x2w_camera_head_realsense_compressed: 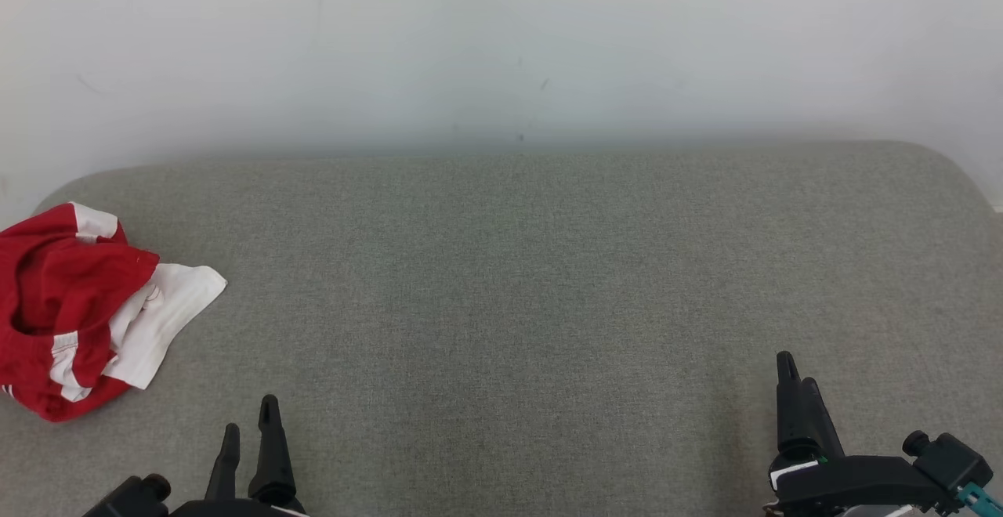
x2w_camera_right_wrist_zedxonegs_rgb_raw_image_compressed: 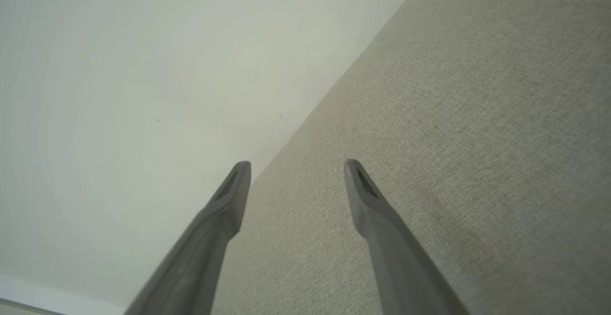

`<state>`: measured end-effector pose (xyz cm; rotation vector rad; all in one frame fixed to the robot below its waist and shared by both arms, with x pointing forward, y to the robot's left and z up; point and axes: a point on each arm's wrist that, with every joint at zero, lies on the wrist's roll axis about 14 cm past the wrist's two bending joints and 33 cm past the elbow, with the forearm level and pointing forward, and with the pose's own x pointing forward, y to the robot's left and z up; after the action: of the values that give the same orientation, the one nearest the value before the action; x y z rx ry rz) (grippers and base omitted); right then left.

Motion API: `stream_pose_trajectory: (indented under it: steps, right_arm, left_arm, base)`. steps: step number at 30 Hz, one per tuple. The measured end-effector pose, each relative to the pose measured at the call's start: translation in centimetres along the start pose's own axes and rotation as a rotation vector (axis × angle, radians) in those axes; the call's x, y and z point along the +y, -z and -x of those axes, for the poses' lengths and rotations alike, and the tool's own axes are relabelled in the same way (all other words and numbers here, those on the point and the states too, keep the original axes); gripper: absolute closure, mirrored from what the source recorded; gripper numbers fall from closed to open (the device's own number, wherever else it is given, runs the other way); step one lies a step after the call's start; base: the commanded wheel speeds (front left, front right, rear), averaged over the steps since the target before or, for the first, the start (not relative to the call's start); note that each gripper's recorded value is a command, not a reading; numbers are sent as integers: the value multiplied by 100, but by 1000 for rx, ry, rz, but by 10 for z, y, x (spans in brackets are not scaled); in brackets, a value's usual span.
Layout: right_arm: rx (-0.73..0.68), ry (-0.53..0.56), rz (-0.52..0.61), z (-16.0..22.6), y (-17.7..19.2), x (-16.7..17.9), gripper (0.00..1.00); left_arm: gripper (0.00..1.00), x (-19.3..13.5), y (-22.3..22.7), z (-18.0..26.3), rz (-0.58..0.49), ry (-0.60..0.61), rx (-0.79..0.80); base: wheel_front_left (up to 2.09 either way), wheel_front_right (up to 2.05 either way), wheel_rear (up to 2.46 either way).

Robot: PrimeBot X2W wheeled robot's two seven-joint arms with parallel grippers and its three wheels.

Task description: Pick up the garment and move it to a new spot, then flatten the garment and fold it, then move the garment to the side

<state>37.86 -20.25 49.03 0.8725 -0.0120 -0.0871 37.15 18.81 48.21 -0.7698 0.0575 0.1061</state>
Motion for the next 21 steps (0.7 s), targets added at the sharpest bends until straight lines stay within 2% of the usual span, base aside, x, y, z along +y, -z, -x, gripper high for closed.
stream_pose_trajectory:
  steps: [8, 21]
  right_arm:
    - [3, -34, 156, -1, 2, 7, 0]
    - [-4, -77, 296, -2, 4, 17, 0]
  left_arm:
    - [0, -5, 2, 0, -130, 12, -6]
    - [0, -12, 7, 1, -316, 36, -16]
  base:
    - [0, 0, 0]
    - [0, 0, 0]
